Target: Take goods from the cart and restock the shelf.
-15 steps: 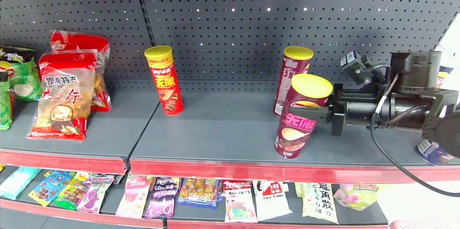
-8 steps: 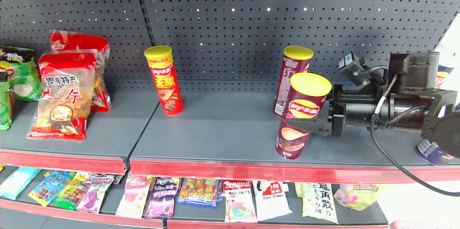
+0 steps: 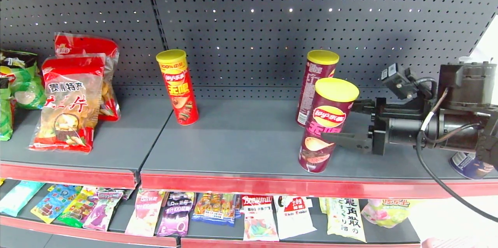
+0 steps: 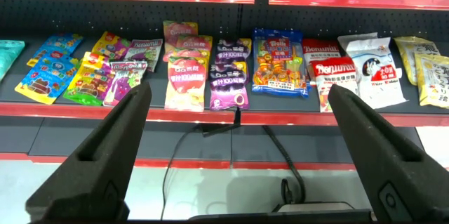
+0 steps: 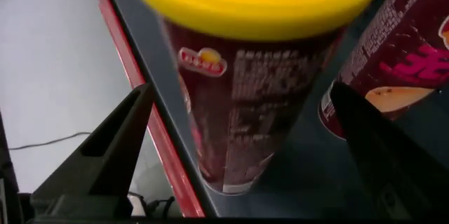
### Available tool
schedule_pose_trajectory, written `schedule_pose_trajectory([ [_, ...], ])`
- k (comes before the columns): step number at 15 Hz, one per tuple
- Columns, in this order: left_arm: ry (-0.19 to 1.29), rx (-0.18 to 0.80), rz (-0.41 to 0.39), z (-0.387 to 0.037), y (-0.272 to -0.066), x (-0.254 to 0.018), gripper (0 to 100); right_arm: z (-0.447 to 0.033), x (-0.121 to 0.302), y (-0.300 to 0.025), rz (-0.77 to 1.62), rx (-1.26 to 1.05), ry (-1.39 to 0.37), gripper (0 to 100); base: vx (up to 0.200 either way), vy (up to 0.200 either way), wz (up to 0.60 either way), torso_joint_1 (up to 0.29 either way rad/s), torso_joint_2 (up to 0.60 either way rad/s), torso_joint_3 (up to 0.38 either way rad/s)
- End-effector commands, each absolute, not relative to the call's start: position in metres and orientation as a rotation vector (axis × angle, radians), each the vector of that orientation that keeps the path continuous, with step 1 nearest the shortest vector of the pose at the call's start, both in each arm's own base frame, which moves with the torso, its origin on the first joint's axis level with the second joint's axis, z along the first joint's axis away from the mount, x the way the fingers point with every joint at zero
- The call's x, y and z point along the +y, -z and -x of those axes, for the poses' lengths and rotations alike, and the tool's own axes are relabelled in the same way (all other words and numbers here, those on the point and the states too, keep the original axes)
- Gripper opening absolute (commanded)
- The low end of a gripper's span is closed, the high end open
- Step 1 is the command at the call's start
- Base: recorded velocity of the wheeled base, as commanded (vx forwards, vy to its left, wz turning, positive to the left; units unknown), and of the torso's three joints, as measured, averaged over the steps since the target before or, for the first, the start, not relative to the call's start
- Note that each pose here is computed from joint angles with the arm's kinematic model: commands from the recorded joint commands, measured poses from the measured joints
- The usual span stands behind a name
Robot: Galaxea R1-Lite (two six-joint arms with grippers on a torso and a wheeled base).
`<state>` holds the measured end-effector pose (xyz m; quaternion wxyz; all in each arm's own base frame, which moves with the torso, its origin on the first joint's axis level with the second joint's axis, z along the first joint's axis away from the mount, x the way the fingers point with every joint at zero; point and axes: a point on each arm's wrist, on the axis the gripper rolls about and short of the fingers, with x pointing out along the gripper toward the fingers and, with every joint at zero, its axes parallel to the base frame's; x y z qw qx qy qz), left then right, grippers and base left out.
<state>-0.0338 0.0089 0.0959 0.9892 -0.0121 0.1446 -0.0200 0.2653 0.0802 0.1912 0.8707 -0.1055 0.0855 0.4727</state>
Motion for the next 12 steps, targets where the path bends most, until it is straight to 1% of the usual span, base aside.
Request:
schedule_pose_trajectory([
  [1, 0.040, 0.290, 0.025, 0.034, -0.096, 0.009, 100, -0.239, 0.075, -0.182, 0.214, 0.212, -0.995, 100, 0.000, 0.000, 0.00, 0.000, 0.00, 0.000],
  [3, 0.040, 0.290, 0.025, 0.034, -0.096, 0.009, 100, -0.224, 0.070, -0.170, 0.207, 0.261, -0.980, 100, 0.000, 0.000, 0.00, 0.000, 0.00, 0.000],
  [5, 0.040, 0.290, 0.025, 0.034, -0.096, 0.009, 100, -0.215, 0.068, -0.159, 0.222, 0.314, -0.908, 100, 0.000, 0.000, 0.00, 0.000, 0.00, 0.000],
  [6, 0.040, 0.290, 0.025, 0.034, -0.096, 0.009, 100, -0.212, 0.068, -0.155, 0.225, 0.332, -0.900, 100, 0.000, 0.000, 0.00, 0.000, 0.00, 0.000],
  [8, 0.039, 0.290, 0.024, 0.034, -0.096, 0.009, 100, -0.210, 0.069, -0.147, 0.226, 0.370, -0.888, 100, 0.000, 0.000, 0.00, 0.000, 0.00, 0.000],
  [12, 0.039, 0.290, 0.024, 0.034, -0.096, 0.009, 100, -0.218, 0.075, -0.138, 0.264, 0.423, -0.796, 100, 0.000, 0.000, 0.00, 0.000, 0.00, 0.000],
])
